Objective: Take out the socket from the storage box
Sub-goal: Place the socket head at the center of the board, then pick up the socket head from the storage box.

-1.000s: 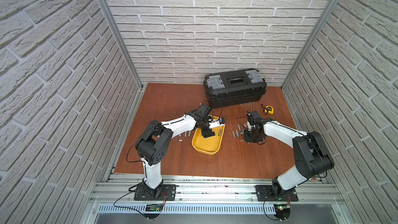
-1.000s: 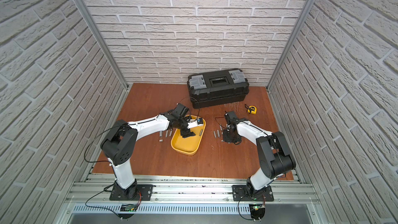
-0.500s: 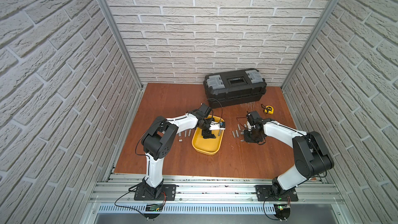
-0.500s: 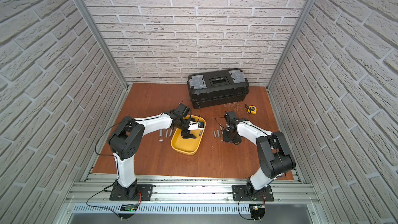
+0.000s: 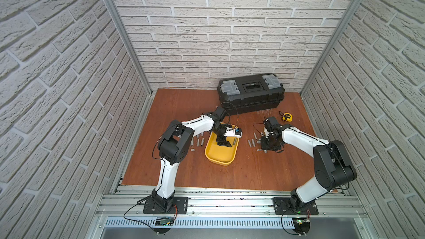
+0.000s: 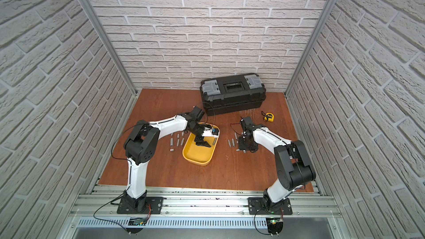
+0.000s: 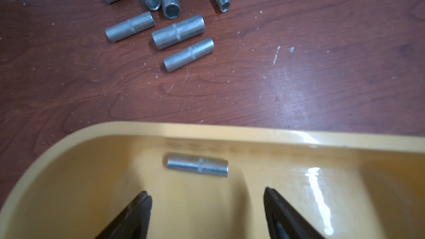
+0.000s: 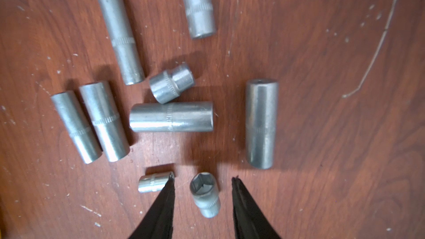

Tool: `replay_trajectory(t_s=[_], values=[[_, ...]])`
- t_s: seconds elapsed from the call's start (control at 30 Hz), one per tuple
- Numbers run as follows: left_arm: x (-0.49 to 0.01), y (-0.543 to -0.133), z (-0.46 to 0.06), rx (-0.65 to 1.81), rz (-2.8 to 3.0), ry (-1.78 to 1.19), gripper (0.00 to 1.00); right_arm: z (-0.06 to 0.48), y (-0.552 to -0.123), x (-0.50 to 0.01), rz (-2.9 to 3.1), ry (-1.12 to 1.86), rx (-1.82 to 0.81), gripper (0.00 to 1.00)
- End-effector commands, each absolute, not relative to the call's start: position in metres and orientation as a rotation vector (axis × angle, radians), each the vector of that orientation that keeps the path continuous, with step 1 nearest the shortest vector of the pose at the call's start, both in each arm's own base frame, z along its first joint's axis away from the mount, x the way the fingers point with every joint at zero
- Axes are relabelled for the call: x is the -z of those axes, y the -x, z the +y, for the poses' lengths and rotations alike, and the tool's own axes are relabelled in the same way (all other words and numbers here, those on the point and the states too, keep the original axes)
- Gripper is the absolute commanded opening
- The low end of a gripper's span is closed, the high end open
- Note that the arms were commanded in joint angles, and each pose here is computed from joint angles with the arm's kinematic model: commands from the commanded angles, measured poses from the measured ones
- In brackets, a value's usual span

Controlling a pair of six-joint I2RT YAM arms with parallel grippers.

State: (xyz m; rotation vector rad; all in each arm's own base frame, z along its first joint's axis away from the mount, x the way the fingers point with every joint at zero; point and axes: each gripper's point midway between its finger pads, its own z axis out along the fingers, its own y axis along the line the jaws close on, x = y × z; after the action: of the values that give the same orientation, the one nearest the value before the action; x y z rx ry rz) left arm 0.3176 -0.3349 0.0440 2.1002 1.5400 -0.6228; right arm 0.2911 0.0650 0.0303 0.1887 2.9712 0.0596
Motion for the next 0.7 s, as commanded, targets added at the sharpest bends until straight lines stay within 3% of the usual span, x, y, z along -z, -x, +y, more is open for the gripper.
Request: replay_trajectory(t_s=[0.0, 0.67], values=[[-0.04, -0.314, -0.335, 0.673, 1.521, -2.127, 0.81, 0.06, -0.295, -0.039, 2.956, -0.189, -0.037, 0.42], [-0.034, -0.32, -0.35, 0.732, 1.496, -2.151, 0.81, 0.062, -0.294, -0.033, 2.981, -0.181, -0.047, 0.42]])
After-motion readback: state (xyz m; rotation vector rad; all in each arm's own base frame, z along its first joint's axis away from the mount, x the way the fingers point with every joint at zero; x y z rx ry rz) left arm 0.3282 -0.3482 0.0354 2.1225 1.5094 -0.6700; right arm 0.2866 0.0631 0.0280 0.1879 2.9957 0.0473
